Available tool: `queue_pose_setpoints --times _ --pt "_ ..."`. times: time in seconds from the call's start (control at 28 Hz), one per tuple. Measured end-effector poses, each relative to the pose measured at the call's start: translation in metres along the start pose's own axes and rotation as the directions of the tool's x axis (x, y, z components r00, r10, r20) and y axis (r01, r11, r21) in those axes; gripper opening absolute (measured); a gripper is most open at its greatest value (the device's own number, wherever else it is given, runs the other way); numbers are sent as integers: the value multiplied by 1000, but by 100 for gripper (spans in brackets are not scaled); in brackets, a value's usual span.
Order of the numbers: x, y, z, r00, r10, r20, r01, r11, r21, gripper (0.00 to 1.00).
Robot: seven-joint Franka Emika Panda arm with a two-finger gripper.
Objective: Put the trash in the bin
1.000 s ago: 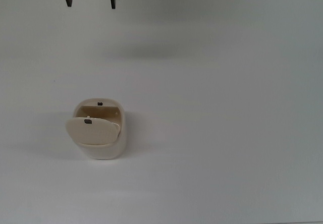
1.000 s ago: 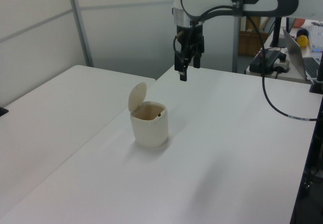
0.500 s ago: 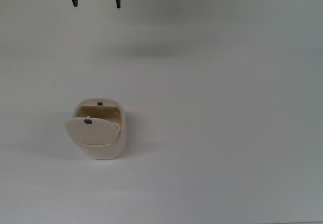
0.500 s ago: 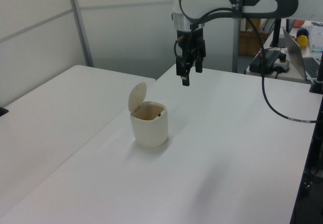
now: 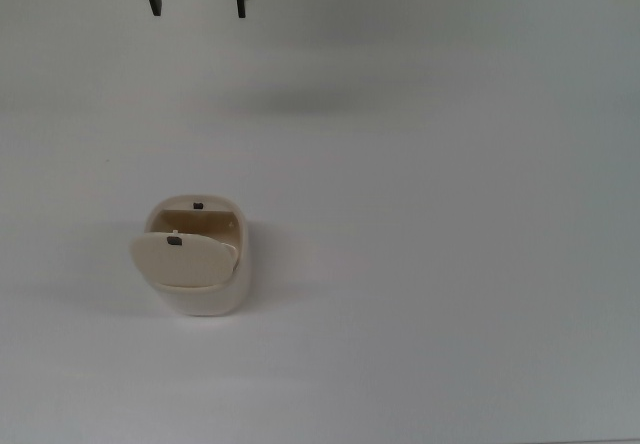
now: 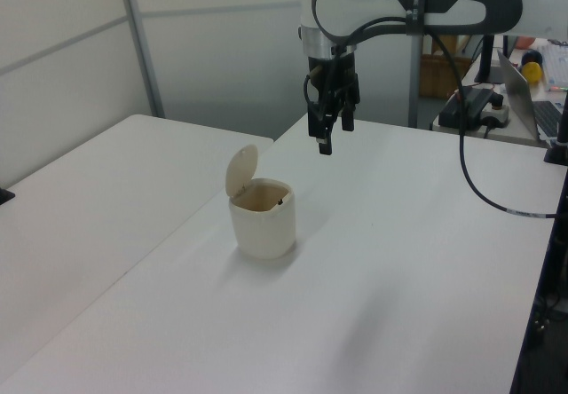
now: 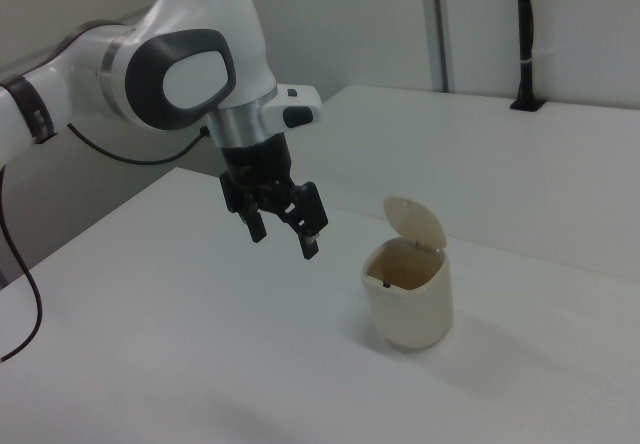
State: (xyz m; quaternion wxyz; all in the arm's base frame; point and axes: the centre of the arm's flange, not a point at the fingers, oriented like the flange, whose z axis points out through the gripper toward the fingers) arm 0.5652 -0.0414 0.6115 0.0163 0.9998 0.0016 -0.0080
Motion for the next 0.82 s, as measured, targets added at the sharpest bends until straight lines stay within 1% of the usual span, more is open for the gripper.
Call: queue_pose_setpoints --times 0.68,0.82 --pt "0 -2 -3 1000 -3 -6 3 1000 0 100" --pt "-2 -2 -1 1000 -3 13 3 1000 2 100"
